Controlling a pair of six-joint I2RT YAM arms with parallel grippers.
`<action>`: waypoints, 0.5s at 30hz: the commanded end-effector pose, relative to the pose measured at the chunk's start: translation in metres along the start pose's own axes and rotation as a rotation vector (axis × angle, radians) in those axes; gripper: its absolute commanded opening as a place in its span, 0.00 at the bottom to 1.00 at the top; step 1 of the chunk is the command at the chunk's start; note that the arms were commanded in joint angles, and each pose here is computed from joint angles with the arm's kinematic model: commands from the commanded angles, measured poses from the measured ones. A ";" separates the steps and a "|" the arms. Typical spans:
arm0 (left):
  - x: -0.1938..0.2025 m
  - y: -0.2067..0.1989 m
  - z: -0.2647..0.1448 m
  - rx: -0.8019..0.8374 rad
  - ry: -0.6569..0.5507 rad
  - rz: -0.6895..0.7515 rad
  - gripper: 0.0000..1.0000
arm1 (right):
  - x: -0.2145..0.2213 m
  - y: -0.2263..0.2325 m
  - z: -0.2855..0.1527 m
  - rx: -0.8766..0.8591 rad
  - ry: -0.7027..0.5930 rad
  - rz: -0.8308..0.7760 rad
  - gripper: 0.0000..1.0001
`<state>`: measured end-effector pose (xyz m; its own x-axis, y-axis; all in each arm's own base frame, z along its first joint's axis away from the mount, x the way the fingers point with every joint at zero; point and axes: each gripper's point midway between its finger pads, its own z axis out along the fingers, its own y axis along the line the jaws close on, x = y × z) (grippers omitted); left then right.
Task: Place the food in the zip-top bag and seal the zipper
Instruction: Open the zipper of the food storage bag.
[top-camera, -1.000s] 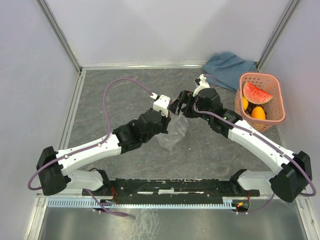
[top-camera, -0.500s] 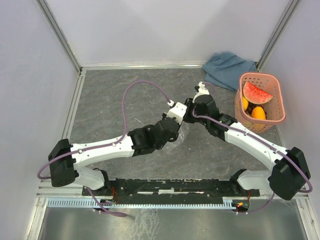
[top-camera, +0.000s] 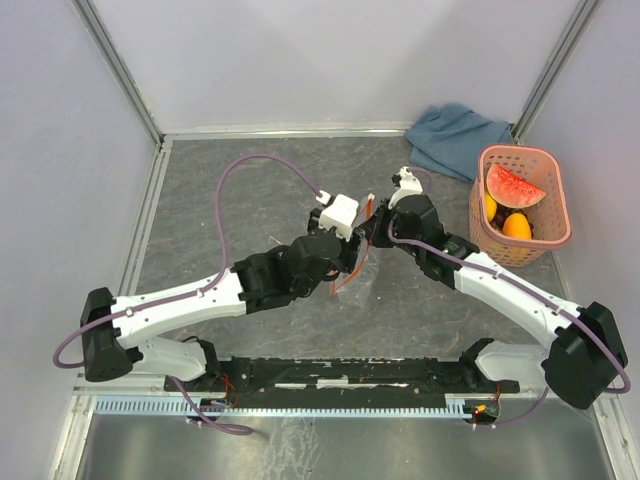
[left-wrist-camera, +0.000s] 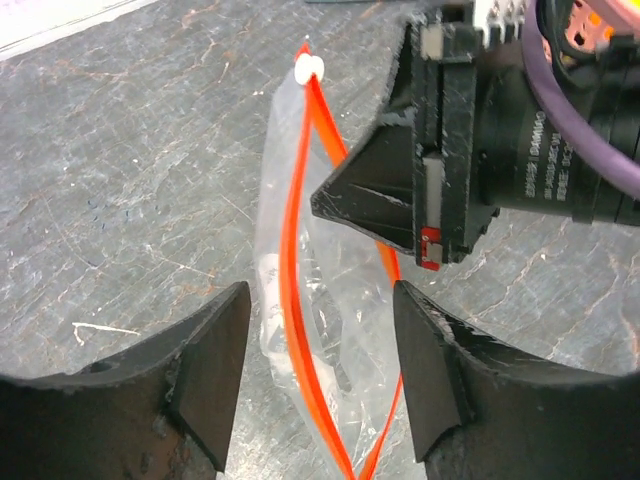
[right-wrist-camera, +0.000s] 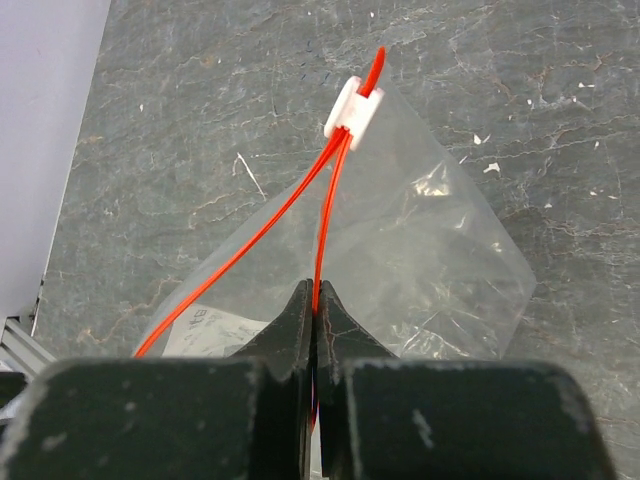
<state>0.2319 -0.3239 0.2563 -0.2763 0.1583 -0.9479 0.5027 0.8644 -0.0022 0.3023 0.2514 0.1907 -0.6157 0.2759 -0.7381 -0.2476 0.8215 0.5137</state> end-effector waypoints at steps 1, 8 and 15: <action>-0.021 0.011 -0.012 -0.065 -0.021 -0.129 0.68 | -0.018 0.009 -0.006 -0.039 -0.084 -0.031 0.02; 0.003 0.027 0.000 -0.209 0.030 -0.138 0.76 | -0.015 0.014 -0.007 -0.069 -0.066 -0.050 0.01; 0.014 0.037 0.017 -0.283 0.067 -0.115 0.61 | -0.008 0.015 -0.015 -0.088 -0.029 -0.089 0.02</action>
<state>0.2475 -0.2989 0.2143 -0.3984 0.1764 -0.9001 0.3047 0.9510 0.0516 0.2981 0.2530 0.1920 -0.6049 0.2349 -0.7609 -0.3030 0.8158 0.4927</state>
